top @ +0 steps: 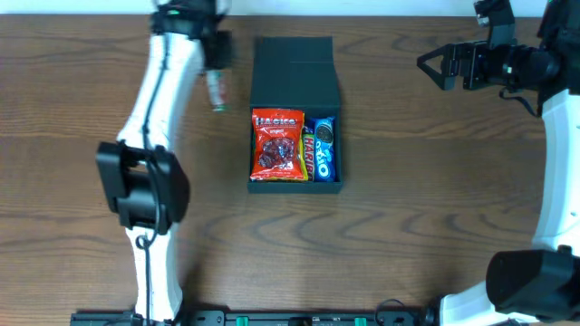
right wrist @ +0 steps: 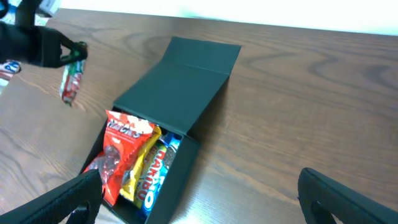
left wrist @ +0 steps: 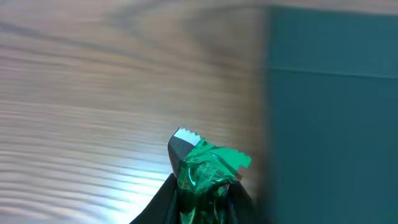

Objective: Pack container

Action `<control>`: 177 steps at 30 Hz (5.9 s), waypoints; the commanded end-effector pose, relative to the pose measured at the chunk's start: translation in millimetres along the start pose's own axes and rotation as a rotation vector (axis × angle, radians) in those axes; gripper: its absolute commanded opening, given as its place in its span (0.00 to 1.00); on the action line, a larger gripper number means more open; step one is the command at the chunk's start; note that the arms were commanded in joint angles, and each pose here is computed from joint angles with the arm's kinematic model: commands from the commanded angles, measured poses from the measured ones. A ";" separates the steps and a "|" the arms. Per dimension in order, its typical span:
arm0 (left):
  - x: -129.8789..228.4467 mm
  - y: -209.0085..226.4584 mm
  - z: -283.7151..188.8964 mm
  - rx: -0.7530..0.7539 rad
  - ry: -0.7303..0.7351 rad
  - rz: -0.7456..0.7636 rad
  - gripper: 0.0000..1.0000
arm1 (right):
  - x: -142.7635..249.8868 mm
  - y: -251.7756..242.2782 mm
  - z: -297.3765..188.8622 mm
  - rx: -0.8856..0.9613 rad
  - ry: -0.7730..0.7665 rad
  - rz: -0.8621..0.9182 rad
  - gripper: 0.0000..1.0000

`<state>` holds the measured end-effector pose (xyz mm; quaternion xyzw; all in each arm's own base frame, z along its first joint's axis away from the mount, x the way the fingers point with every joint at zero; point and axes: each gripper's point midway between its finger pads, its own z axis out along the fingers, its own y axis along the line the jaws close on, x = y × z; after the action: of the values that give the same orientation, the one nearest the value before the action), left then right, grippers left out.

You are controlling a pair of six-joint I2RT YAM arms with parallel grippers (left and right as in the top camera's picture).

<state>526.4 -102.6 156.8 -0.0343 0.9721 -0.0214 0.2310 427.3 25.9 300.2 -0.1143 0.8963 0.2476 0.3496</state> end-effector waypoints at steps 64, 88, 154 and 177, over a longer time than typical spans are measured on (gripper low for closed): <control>15.9 15.8 89.3 0.304 0.183 -0.396 0.06 | 107.5 -30.2 240.3 -0.271 0.184 0.377 0.01; 51.9 -57.0 136.0 0.536 0.358 -0.459 0.06 | 119.3 9.2 286.7 -0.569 0.175 0.399 0.01; 54.5 45.1 -173.6 0.118 0.146 0.057 0.06 | 60.9 56.0 46.5 -0.029 0.282 -0.039 0.01; 278.5 67.6 -241.6 0.227 -0.033 0.055 0.06 | 255.4 145.0 -80.0 -0.055 0.126 -0.099 0.31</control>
<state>176.6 -50.7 260.1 0.0414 0.9605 -0.1160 0.2496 151.1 95.8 235.5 -0.1992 0.9037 0.2306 0.3008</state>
